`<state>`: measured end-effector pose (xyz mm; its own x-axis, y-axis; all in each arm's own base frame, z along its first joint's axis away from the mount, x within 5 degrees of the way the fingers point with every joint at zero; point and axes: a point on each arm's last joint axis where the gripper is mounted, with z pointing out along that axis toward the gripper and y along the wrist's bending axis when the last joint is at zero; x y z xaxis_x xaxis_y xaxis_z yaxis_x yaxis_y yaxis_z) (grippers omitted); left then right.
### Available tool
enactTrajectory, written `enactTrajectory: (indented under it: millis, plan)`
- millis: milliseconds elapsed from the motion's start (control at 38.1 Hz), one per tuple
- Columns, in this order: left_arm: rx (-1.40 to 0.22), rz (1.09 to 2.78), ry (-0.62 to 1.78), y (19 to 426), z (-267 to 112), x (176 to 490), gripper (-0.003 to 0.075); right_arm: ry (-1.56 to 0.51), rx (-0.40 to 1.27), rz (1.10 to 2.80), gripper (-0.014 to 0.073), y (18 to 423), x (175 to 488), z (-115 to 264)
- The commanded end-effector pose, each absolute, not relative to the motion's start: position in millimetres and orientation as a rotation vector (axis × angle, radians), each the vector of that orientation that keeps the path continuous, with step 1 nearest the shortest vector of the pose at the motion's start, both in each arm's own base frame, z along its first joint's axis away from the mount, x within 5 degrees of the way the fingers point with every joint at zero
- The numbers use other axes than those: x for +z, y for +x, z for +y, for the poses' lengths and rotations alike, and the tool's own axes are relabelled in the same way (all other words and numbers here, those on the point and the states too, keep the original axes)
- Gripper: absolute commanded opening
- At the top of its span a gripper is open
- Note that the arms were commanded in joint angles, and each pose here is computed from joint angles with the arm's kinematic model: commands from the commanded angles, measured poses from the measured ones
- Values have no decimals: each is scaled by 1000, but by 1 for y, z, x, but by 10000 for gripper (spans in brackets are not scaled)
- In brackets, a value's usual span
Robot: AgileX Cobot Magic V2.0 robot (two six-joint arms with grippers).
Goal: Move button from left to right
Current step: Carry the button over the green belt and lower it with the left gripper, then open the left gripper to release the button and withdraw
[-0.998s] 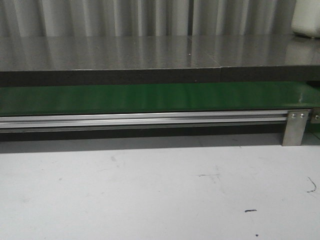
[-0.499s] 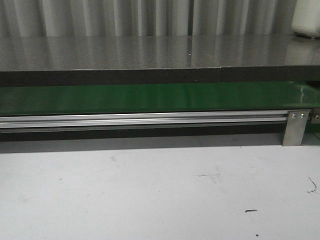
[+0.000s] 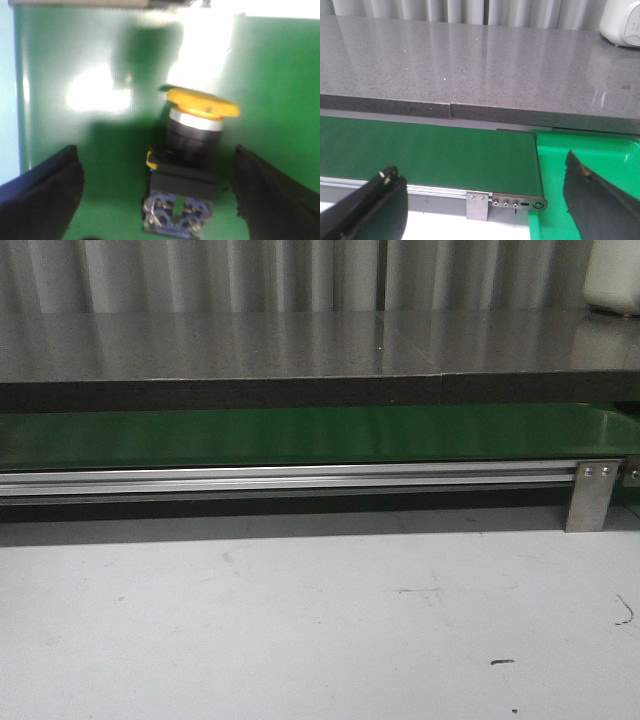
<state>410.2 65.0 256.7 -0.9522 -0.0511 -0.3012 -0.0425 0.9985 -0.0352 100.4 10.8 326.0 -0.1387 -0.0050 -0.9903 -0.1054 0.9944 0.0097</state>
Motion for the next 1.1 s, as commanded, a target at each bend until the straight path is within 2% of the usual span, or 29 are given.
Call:
enactTrajectory:
  millis: [0,131,184,262,420,446,525,630,761,919,1076]
  plan:
    - [-34,2673,-37,399,52,310,587,-94,76,1605,644,102,344,11]
    - [-44,2630,-4,391,41,328,582,-94,76,1605,644,102,344,11]
    - [-77,2625,14,388,34,333,554,-94,76,1605,644,102,344,11]
    - [-97,2620,55,387,26,336,428,-94,76,1605,644,102,344,11]
    - [-162,2581,157,381,7,347,27,-94,76,1605,644,102,344,11]
    - [-184,2570,176,380,4,349,-17,-94,76,1605,644,102,344,11]
    - [-214,2519,205,373,-3,360,-21,-94,76,1605,644,102,344,11]
    - [-175,2450,216,355,-8,370,-21,-94,76,1605,644,102,344,11]
    - [-126,2298,162,315,-6,376,-21,-94,76,1605,644,102,344,11]
    - [-64,2146,106,262,-2,362,-21,-94,76,1605,644,102,344,11]
    - [-50,2091,81,215,-2,338,-21,-94,76,1605,644,102,344,11]
